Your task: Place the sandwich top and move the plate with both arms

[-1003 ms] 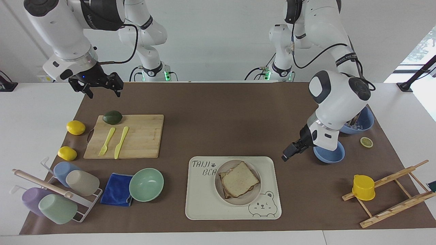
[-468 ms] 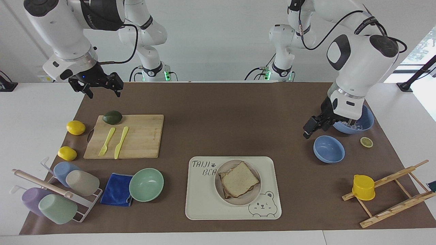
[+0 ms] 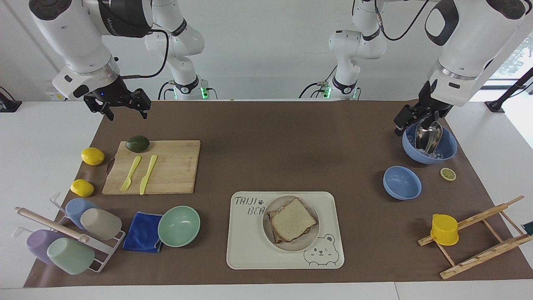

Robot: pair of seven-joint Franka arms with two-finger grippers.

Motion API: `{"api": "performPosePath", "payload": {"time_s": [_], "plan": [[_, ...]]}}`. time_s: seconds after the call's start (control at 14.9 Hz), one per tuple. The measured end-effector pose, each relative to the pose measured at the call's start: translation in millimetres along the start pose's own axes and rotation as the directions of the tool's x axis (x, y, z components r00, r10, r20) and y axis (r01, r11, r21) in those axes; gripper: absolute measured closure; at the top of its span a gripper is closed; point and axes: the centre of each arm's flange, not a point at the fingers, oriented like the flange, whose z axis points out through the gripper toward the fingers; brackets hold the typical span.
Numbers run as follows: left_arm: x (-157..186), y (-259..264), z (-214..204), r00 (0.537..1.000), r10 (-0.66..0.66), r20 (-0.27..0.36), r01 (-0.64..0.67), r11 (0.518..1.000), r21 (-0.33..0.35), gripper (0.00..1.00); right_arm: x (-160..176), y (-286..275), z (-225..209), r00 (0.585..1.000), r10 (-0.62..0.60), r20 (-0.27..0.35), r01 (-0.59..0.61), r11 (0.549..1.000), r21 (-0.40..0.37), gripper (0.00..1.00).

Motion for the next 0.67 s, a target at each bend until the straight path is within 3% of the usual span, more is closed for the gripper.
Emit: {"api": "performPosePath", "payload": {"time_s": [0.4,0.67], "plan": [[-53,-15,-43,0.990,0.112,0.086,-0.113,0.994,0.007,0.00,0,0,0,1.000,0.000,0.000,0.000,1.000,0.000,0.00],[-70,-6,-45,0.985,0.150,0.081,-0.151,0.988,0.011,0.00,0,0,0,1.000,0.000,0.000,0.000,1.000,0.000,0.00]]}}
